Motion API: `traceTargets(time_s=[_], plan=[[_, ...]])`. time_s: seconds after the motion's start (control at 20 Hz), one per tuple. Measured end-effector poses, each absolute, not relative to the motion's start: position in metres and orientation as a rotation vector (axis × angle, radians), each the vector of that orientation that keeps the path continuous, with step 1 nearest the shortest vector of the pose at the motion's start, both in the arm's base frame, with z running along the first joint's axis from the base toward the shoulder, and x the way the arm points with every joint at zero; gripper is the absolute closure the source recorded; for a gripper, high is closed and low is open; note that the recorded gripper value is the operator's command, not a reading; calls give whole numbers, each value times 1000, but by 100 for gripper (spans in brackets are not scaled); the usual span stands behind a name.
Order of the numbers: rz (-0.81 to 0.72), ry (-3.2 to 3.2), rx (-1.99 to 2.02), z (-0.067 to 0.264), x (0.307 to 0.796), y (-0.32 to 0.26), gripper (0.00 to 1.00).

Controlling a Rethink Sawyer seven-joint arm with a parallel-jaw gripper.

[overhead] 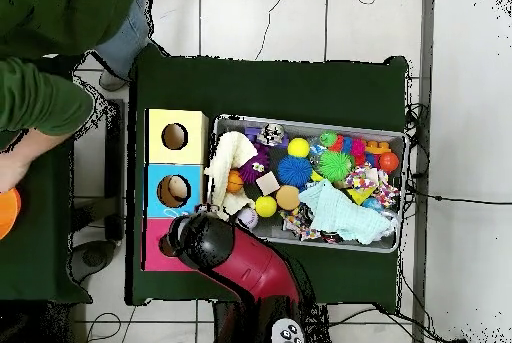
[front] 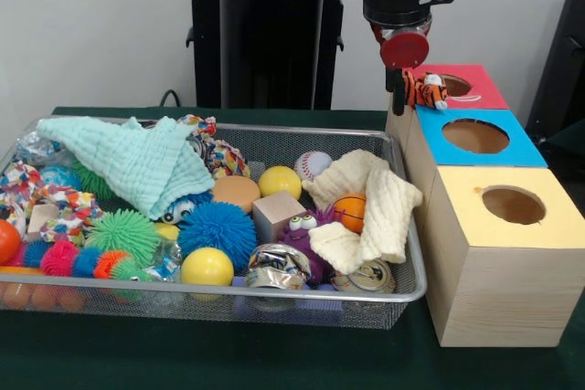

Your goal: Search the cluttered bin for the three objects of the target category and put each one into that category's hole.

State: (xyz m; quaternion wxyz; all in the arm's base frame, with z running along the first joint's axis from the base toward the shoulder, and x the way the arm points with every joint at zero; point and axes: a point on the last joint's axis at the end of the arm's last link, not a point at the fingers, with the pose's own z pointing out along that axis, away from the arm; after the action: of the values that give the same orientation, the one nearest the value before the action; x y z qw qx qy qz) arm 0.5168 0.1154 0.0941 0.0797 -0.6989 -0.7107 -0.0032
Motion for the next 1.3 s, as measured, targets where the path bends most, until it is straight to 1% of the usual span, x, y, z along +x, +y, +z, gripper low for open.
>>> traceTargets(time_s=[0.05,0.1,0.95,1.0,1.3], plan=[[-10,-2126,-2091,94,517,115,0],[-10,-2126,-2092,94,517,115,100],[-12,-2120,-2102,94,518,111,100],[-12,-2120,-2103,94,518,111,0],[-12,-2125,-2105,94,518,111,0]])
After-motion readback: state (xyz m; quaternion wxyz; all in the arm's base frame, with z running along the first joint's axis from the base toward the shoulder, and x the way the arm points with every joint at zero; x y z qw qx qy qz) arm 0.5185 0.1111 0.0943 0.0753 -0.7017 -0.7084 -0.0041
